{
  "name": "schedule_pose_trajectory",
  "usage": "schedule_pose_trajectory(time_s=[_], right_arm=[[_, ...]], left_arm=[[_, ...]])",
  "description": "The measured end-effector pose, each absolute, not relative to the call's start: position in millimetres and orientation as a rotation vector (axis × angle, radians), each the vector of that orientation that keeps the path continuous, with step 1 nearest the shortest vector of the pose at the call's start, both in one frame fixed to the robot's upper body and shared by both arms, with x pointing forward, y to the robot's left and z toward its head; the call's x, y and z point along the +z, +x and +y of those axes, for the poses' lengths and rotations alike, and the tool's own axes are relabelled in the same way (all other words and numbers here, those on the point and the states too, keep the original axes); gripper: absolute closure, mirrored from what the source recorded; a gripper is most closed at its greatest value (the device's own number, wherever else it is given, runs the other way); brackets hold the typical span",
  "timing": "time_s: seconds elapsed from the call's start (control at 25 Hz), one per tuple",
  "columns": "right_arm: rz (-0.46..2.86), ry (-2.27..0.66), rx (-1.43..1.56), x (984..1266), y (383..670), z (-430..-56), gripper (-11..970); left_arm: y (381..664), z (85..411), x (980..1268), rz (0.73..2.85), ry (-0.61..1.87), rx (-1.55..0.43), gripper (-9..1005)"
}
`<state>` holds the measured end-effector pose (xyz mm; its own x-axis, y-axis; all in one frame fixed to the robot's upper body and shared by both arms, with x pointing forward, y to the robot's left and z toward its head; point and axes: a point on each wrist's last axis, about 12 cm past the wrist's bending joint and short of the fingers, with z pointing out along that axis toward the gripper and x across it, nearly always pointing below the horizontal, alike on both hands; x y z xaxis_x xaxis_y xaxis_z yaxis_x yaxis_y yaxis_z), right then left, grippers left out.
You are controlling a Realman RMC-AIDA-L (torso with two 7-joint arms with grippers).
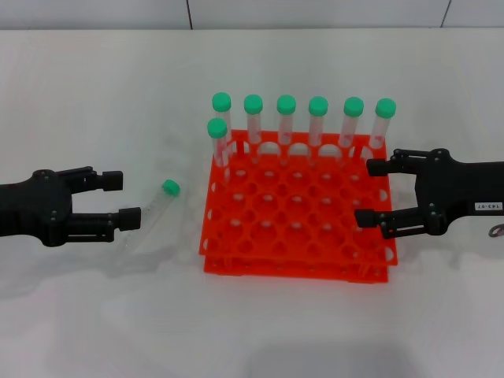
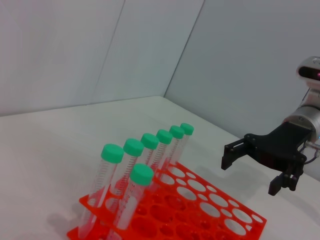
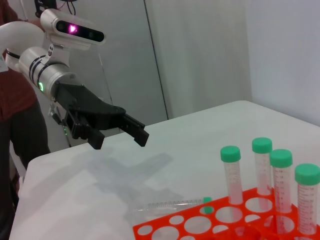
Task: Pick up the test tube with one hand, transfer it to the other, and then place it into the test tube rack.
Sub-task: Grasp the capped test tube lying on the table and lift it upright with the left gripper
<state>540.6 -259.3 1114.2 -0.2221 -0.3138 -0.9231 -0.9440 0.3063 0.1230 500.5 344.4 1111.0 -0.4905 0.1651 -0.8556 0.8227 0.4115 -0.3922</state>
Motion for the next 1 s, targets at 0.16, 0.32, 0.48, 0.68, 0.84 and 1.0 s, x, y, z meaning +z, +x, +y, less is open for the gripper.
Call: schedule_pose_trajectory(time_s=[0.16,0.32,0.48,0.68,0.84,1.0], right_arm=[[1.723,-1.137,0.922,1114.0,541.1,-260.1,84],[1.728,-1.128,0.918,1113.5,542.3,-260.8,84],[1.729,-1.125,0.914,1113.6,543.0,-261.0,84],[1.733,-1.122,0.902,1113.3,544.3,-261.1,84],[1.743,-1.108,0.879,1112.2,546.8,-261.6,84],[1.747,-1.101,0.869,1111.7,547.9,-261.8,84]], left_arm=[[500.0,344.8,1110.7,1.909,0.84,-1.098,103],[500.2,344.6,1110.8,1.908,0.841,-1.097,104],[500.0,345.0,1110.9,1.909,0.84,-1.096,104],[499.9,345.3,1110.9,1.908,0.839,-1.095,105],[500.0,345.7,1111.2,1.908,0.838,-1.093,105],[500.0,346.0,1111.4,1.908,0.838,-1.092,105]])
